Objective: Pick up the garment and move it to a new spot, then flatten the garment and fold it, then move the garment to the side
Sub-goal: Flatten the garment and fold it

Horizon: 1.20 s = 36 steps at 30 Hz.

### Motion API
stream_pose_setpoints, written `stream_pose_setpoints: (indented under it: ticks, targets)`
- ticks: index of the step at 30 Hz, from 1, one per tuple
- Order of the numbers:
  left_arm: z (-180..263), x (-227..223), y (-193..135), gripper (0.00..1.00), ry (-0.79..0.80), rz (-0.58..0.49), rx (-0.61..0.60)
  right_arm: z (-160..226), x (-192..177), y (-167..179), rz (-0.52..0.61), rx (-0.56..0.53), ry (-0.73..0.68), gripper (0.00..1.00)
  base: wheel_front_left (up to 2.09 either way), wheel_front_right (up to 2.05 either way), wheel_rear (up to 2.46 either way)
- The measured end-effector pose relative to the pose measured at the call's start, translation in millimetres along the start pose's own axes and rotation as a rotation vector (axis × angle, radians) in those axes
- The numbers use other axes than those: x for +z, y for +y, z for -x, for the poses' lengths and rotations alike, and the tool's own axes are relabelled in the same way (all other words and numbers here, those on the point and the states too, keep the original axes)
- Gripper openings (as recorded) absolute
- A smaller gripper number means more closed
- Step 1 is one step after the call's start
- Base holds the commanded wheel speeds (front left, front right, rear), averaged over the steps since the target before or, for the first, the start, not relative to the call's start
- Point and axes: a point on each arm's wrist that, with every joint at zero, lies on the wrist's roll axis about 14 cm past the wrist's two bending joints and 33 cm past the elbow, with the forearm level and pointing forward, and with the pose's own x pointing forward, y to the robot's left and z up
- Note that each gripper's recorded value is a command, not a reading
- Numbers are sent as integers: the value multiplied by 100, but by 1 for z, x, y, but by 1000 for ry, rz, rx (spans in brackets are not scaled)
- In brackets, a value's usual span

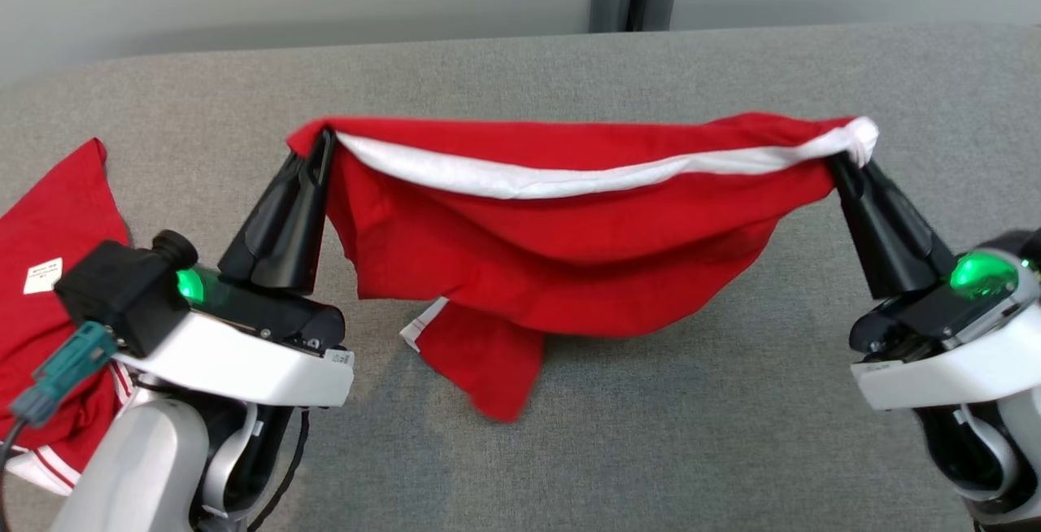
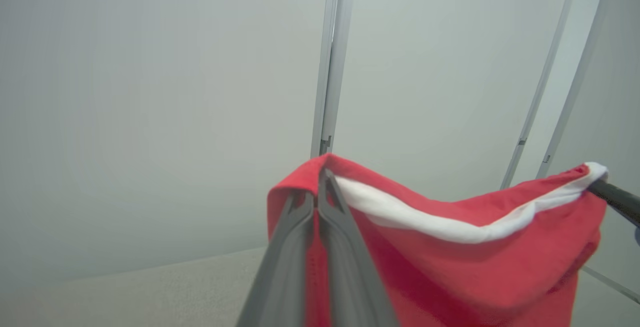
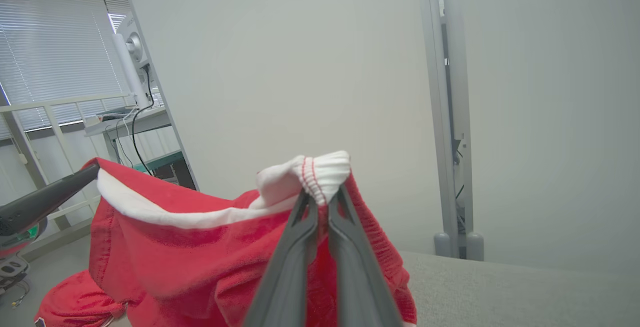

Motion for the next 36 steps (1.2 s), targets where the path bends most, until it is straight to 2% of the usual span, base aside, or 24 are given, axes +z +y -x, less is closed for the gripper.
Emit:
stream_pose_setpoints:
  ticks: [6, 10, 16, 21, 29, 35, 36]
  targets:
    - [2, 60, -16, 0, -179, -18, -25, -6, 59, 22, 55, 64, -155, 0, 0, 0, 0]
    - [8, 84, -20, 0, -248, -37, -27, -3, 82, 32, 65, 71, -222, 0, 0, 0, 0]
    - [10, 92, -22, 0, -270, -48, -32, -2, 92, 35, 55, 59, -254, 0, 0, 0, 0]
    - [-4, 92, -25, 0, -267, -60, -62, -9, 86, 22, 78, 15, -234, 0, 0, 0, 0]
    - [-75, 76, -14, 0, -212, -86, -122, -61, 66, -14, 168, -17, -157, 0, 0, 0, 0]
    - [-149, 70, -1, 0, -193, -127, -133, -118, 51, -49, 196, -35, -114, 0, 0, 0, 0]
    - [-171, 69, 9, 0, -184, -145, -113, -139, 45, -59, 186, -46, -99, 0, 0, 0, 0]
